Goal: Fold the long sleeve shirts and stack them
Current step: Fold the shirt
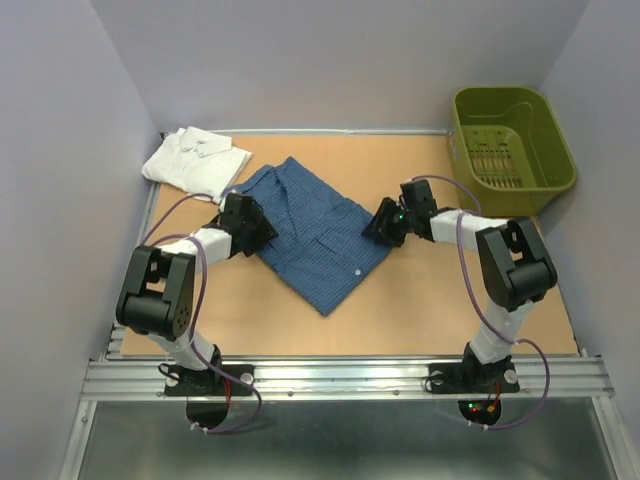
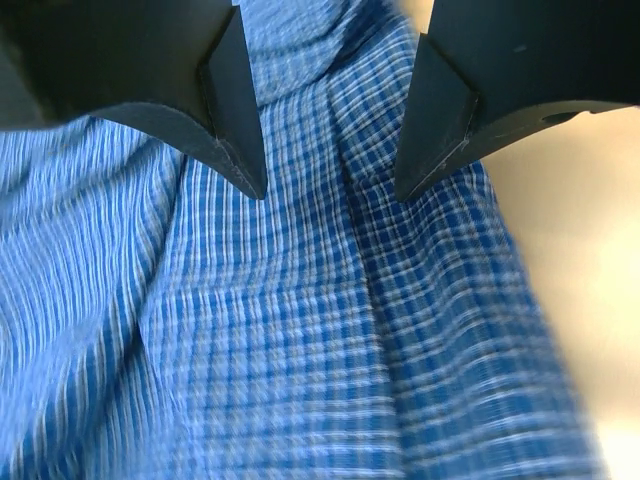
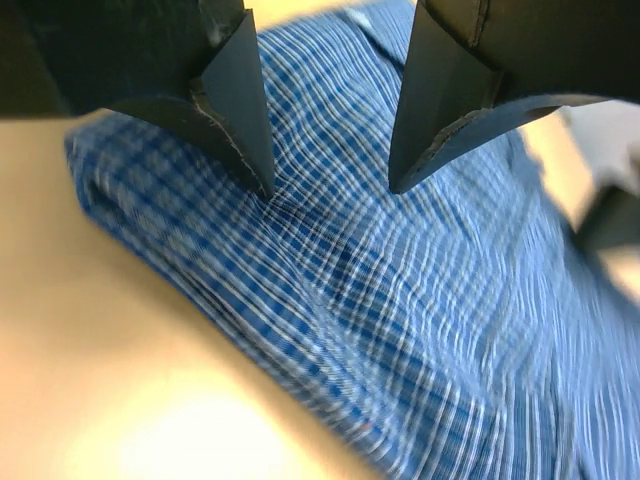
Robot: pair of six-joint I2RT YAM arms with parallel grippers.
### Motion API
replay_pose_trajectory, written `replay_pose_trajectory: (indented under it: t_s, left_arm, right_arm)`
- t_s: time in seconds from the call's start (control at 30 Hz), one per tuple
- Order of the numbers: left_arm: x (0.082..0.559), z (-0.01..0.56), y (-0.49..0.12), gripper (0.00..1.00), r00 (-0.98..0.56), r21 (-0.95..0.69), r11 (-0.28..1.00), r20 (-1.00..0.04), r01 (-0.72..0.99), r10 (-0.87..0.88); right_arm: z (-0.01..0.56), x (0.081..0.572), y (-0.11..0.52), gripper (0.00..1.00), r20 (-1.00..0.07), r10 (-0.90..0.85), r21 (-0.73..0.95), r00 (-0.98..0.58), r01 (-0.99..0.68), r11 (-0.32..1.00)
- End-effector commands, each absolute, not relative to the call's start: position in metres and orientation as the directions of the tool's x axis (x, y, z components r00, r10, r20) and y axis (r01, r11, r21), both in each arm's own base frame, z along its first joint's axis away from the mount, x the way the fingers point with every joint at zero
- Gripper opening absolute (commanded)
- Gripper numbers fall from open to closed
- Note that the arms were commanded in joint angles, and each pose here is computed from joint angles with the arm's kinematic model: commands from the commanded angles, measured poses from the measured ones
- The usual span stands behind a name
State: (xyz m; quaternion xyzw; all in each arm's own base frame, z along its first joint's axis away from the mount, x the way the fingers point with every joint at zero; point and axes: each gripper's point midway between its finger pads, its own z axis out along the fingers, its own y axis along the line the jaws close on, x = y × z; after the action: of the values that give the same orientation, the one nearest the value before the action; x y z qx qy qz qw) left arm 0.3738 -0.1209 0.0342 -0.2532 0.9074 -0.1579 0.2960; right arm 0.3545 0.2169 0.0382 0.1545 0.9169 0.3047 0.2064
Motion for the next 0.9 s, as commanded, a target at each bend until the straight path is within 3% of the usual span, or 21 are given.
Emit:
replay_pose_trajectory:
  t_s: [0.0,0.03,0.17,0.23,0.37,0.53,0.67,0.87]
  left_arm:
    - [0.314,0.028,-0.138,0.65,-0.709,-0.533,0.709,-0.259,-0.461,-0.656]
    - [0.298,0.021,-0.141,0.65,-0.693,-0.556,0.669,-0.214,-0.493,-0.688]
    - [0.269,0.053,-0.141,0.65,-0.616,-0.666,0.563,-0.193,-0.489,-0.764]
    - [0.265,0.066,-0.139,0.66,-0.592,-0.699,0.551,-0.225,-0.455,-0.774]
    - [0.266,0.118,-0.129,0.69,-0.552,-0.721,0.612,-0.38,-0.326,-0.742]
    - [0.27,0.146,-0.123,0.71,-0.551,-0.65,0.731,-0.54,-0.207,-0.636]
    - [0.282,0.17,-0.138,0.76,-0.558,-0.547,0.834,-0.673,-0.067,-0.486]
    - [0.265,0.205,-0.221,0.78,-0.563,-0.413,0.877,-0.797,0.246,-0.218]
  right_arm:
    - [0.011,0.388,0.178,0.56,-0.37,0.296,0.419,-0.881,0.126,0.899]
    - [0.009,0.403,0.177,0.56,-0.382,0.288,0.397,-0.878,0.125,0.909]
    - [0.016,0.44,0.183,0.57,-0.444,0.245,0.378,-0.862,0.068,0.923]
    - [0.023,0.452,0.185,0.57,-0.475,0.227,0.372,-0.85,0.04,0.927]
    - [0.067,0.471,0.188,0.57,-0.571,0.196,0.367,-0.797,-0.035,0.93]
    - [0.121,0.458,0.186,0.62,-0.64,0.2,0.393,-0.742,-0.093,0.915]
    - [0.148,0.428,0.174,0.77,-0.662,0.242,0.409,-0.709,-0.071,0.91]
    - [0.171,0.379,0.139,0.98,-0.692,0.333,0.408,-0.641,0.034,0.912]
